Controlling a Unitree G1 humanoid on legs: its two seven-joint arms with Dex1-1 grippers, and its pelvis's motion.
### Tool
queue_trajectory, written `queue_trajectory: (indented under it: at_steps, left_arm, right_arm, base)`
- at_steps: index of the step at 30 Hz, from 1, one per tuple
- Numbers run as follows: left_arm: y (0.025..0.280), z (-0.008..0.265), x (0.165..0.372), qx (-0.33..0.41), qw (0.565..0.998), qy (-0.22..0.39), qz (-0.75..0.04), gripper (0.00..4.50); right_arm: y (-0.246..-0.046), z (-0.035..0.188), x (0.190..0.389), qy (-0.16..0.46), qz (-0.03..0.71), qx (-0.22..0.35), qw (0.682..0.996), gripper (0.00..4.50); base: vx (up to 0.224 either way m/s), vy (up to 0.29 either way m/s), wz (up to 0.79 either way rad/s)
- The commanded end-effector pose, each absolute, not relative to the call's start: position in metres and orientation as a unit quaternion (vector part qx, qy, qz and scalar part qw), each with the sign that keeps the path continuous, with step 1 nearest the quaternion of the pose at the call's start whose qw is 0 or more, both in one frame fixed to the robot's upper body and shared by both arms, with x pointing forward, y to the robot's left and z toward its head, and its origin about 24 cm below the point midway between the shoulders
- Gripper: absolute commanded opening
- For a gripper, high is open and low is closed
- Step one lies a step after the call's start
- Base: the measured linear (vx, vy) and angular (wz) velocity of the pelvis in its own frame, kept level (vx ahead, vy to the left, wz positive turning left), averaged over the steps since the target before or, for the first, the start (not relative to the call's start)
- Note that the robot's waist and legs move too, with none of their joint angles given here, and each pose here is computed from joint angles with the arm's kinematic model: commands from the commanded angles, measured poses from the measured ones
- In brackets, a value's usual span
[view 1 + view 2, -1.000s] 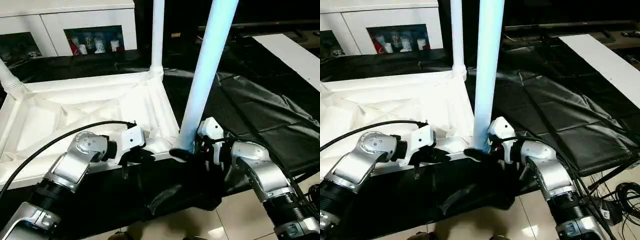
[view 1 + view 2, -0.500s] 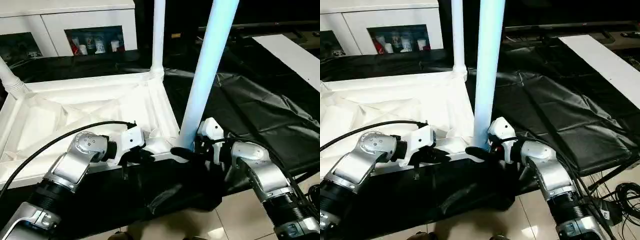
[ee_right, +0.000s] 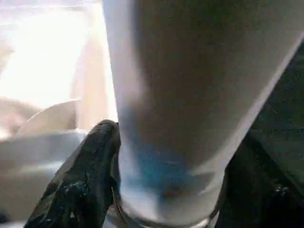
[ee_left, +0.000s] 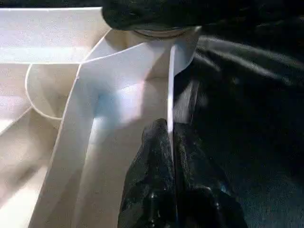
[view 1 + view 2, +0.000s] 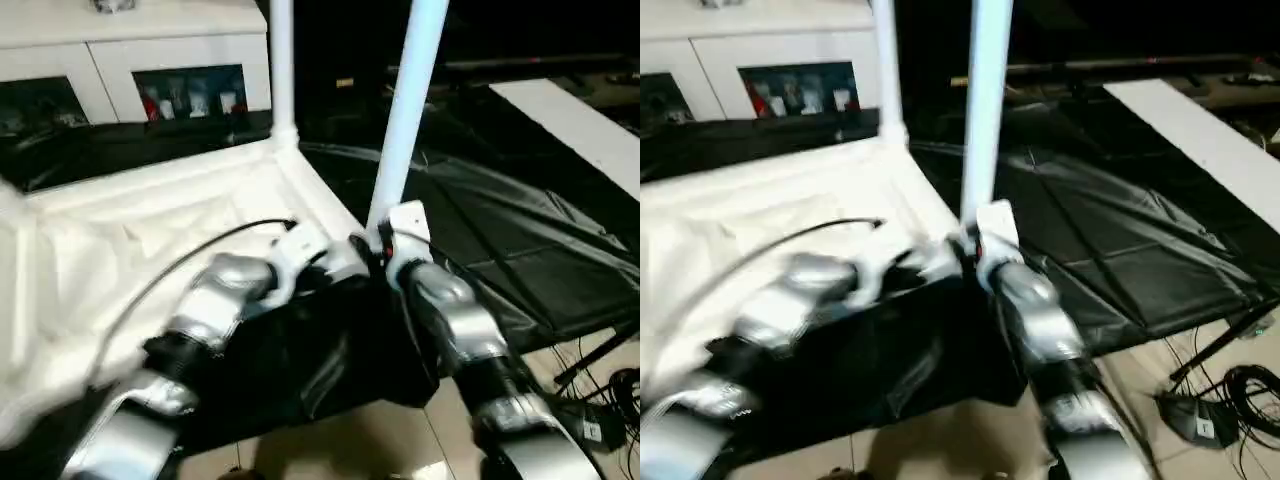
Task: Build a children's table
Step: Rotate leg to tighten
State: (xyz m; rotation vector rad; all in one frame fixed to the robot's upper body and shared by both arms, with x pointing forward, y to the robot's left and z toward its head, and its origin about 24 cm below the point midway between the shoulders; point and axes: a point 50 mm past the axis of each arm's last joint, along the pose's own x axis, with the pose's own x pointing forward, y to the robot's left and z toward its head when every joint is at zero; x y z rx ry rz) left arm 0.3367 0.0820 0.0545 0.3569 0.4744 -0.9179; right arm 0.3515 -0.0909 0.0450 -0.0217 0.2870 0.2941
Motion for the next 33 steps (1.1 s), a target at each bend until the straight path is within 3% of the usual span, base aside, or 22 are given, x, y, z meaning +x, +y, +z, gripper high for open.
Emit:
queue_trajectory:
  at_steps: [1,6,7,10,15,19,22,27,33]
  left_arm:
    - [0.069,0.055,0.340,0.161,0.868,0.214,-0.417,0.00]
    - [0.069,0.057,0.337,0.171,0.860,0.201,-0.436,0.00]
    - [0.070,0.057,0.337,0.172,0.859,0.201,-0.438,0.00]
    - [0.079,0.057,0.335,0.179,0.854,0.198,-0.446,0.00]
    - [0.093,0.055,0.328,0.184,0.838,0.196,-0.474,0.00]
    - [0.108,0.054,0.317,0.190,0.811,0.190,-0.519,0.00]
    - [0.123,0.056,0.303,0.188,0.774,0.190,-0.573,0.00]
    - [0.137,0.058,0.295,0.194,0.752,0.203,-0.596,0.00]
    - [0.144,0.061,0.291,0.193,0.741,0.208,-0.609,0.00]
  right_arm:
    - [-0.068,0.015,0.337,0.215,0.167,0.017,0.962,2.72]
    - [-0.062,0.023,0.339,0.185,0.213,0.028,0.959,2.72]
    - [-0.062,0.025,0.339,0.179,0.218,0.028,0.959,3.07]
    - [-0.064,0.034,0.338,0.137,0.258,0.030,0.956,3.45]
    - [-0.080,0.043,0.337,0.105,0.299,0.005,0.949,3.77]
    - [-0.100,0.050,0.327,0.089,0.369,-0.032,0.925,3.77]
    - [-0.117,0.049,0.307,0.102,0.471,-0.084,0.872,3.77]
    - [-0.130,0.050,0.299,0.111,0.502,-0.097,0.852,3.77]
    - [-0.131,0.057,0.299,0.097,0.505,-0.089,0.853,3.77]
  base:
    - [0.000,0.000,0.00]
    - [0.000,0.000,0.00]
    - [0.000,0.000,0.00]
    - [0.000,0.000,0.00]
    - [0.000,0.000,0.00]
    - [0.000,0.000,0.00]
    - [0.058,-0.019,-0.02]
    - [0.010,-0.002,-0.01]
    - [0.000,0.000,0.00]
